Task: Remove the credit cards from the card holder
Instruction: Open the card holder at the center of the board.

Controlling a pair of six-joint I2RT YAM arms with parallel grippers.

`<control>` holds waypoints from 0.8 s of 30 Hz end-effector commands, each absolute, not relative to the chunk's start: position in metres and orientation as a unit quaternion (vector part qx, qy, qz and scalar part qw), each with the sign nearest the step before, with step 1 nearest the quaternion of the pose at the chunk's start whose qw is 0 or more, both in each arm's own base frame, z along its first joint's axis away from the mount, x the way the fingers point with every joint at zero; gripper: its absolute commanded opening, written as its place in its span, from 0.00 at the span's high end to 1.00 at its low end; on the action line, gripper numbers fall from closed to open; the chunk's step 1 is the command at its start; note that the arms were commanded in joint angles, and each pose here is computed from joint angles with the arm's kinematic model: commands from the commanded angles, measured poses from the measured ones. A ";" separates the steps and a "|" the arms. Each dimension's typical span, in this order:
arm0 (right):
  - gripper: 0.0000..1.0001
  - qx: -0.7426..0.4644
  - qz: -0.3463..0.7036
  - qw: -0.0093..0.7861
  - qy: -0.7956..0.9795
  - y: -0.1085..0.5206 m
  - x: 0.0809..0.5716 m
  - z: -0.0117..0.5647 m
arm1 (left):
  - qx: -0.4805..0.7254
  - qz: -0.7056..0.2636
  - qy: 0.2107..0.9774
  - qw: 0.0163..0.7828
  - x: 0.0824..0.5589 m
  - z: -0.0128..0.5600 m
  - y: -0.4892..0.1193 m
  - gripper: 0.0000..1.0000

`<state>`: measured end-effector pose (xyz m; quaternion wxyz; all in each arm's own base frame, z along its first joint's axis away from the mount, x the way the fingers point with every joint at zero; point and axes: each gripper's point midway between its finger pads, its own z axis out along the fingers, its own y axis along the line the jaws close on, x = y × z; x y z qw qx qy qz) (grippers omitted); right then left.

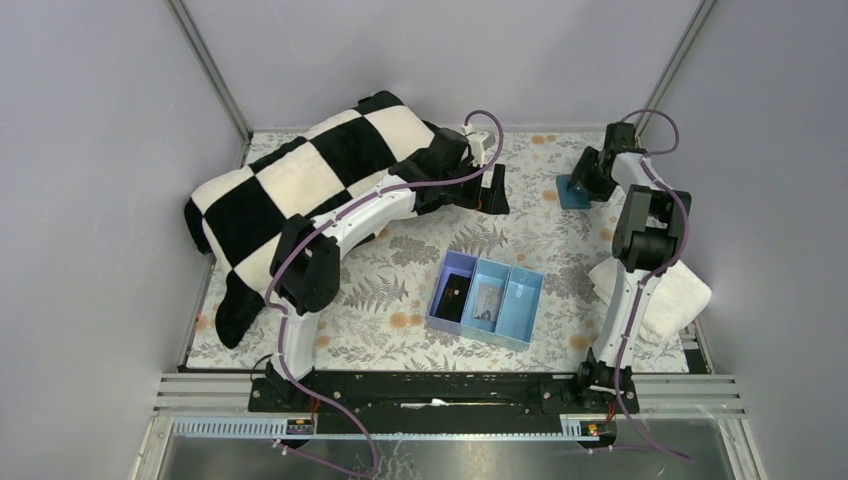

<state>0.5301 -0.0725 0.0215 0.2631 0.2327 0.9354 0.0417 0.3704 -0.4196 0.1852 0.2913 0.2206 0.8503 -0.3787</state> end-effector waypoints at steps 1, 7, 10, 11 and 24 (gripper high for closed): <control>0.33 0.278 0.128 0.218 0.927 -0.030 0.495 0.023 | 0.227 -0.400 0.829 0.320 0.379 0.209 -0.431 0.01; 0.39 0.311 0.177 0.192 0.914 0.006 0.443 0.016 | 0.221 -0.422 0.828 0.295 0.368 0.199 -0.435 0.01; 0.37 0.303 0.202 0.187 0.912 0.040 0.421 0.020 | 0.216 -0.426 0.829 0.292 0.368 0.196 -0.437 0.01; 0.37 0.293 0.209 0.185 0.914 0.055 0.414 0.021 | 0.210 -0.429 0.829 0.290 0.369 0.197 -0.438 0.01; 0.23 0.225 0.192 0.218 0.930 0.094 0.380 0.054 | 0.166 -0.412 0.835 0.323 0.381 0.193 -0.431 0.01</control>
